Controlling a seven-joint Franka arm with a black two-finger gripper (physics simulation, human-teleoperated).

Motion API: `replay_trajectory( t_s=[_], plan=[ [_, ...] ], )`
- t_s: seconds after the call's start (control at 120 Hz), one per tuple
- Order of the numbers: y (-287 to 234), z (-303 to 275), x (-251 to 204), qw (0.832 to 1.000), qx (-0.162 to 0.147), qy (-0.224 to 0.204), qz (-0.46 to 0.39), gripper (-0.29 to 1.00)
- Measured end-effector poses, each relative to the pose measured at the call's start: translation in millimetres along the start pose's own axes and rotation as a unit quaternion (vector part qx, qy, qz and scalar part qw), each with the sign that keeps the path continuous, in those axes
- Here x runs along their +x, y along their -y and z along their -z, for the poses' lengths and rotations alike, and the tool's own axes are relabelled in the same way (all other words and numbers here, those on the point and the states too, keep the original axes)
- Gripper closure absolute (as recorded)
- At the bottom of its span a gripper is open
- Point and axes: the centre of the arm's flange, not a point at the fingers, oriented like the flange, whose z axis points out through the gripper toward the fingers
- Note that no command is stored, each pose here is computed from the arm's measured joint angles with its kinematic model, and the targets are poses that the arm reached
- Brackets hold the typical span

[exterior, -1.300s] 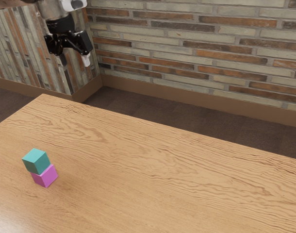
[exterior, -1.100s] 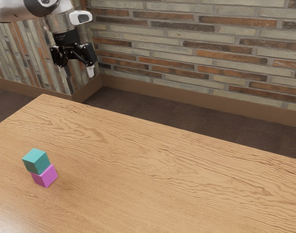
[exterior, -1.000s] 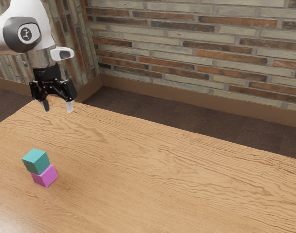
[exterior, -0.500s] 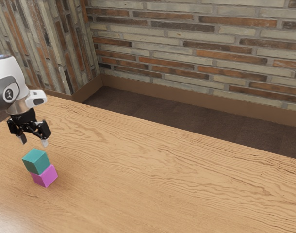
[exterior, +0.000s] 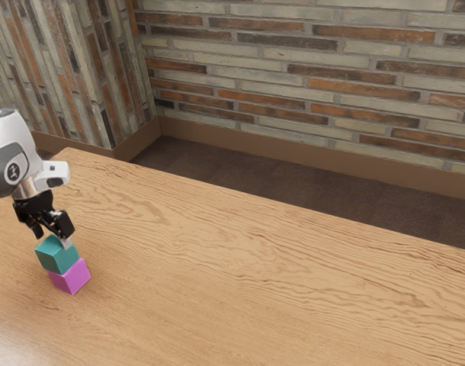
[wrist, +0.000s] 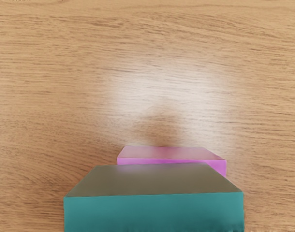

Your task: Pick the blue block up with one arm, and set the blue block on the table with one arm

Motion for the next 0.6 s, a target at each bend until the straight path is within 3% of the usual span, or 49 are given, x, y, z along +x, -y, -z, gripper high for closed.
replay_trajectory(
  t_s=[0.442, 0.6],
  plan=[
    [0.2, -28.8, 2.7, 0.999, -0.011, 0.016, -0.028, 0.01],
    [0.5, -33.4, 3.6, 0.999, -0.016, 0.015, -0.031, 0.08]
  ],
)
